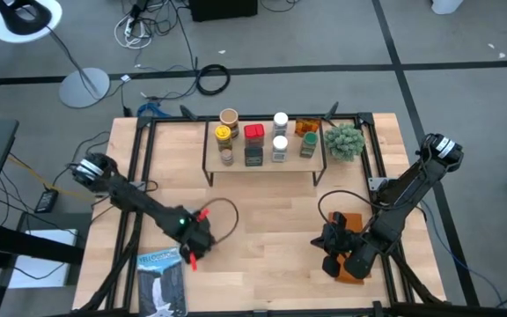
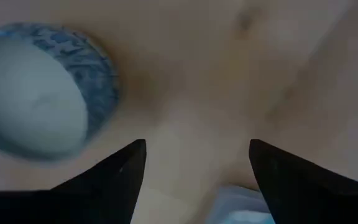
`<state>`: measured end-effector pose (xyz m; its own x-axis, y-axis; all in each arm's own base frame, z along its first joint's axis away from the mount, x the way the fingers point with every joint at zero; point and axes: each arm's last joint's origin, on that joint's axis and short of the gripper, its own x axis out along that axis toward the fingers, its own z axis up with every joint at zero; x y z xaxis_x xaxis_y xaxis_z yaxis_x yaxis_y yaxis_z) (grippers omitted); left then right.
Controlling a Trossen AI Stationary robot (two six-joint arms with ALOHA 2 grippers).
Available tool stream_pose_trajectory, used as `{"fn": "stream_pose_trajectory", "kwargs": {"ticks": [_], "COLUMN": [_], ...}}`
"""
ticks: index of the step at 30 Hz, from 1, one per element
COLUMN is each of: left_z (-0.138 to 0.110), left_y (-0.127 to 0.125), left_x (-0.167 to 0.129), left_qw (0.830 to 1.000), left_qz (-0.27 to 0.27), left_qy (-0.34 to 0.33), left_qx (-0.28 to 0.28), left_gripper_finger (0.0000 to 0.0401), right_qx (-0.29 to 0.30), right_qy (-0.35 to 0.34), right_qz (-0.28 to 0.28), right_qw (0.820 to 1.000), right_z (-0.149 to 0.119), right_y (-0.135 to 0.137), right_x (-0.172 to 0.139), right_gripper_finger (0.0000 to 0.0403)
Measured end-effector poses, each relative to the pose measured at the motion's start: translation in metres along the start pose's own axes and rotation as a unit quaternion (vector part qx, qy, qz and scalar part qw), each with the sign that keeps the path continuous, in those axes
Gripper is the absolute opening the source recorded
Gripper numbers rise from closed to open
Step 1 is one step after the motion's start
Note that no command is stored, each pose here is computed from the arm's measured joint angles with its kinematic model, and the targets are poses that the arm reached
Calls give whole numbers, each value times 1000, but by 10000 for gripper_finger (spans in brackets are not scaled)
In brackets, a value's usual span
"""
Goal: Shelf spices
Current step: Move the white candle to the top left of the table
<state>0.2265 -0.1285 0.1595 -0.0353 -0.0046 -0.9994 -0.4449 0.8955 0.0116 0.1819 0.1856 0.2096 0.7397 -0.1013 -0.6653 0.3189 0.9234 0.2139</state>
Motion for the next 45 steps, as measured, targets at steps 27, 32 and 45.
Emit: {"fn": "stream_pose_trajectory", "kwargs": {"ticks": [27,32,45], "left_z": [5,13,26], "left_y": [63,71,81], "left_x": [-22,-22,-22], "left_qw": [981,982,980], "left_qz": [-117,-102,-137], "left_qy": [-135,-147,-131], "left_qx": [-78,-64,-59], "left_gripper_finger": [292,292,292], "right_qx": [-7,-7,-2], "right_qy": [-2,-2,-3], "right_qz": [-13,-12,-10], "right_qw": [1000,1000,1000], "right_z": [0,0,1], "right_y": [-8,-7,-7], "right_x": [9,9,9], "right_gripper_finger": [1,1,1]}}
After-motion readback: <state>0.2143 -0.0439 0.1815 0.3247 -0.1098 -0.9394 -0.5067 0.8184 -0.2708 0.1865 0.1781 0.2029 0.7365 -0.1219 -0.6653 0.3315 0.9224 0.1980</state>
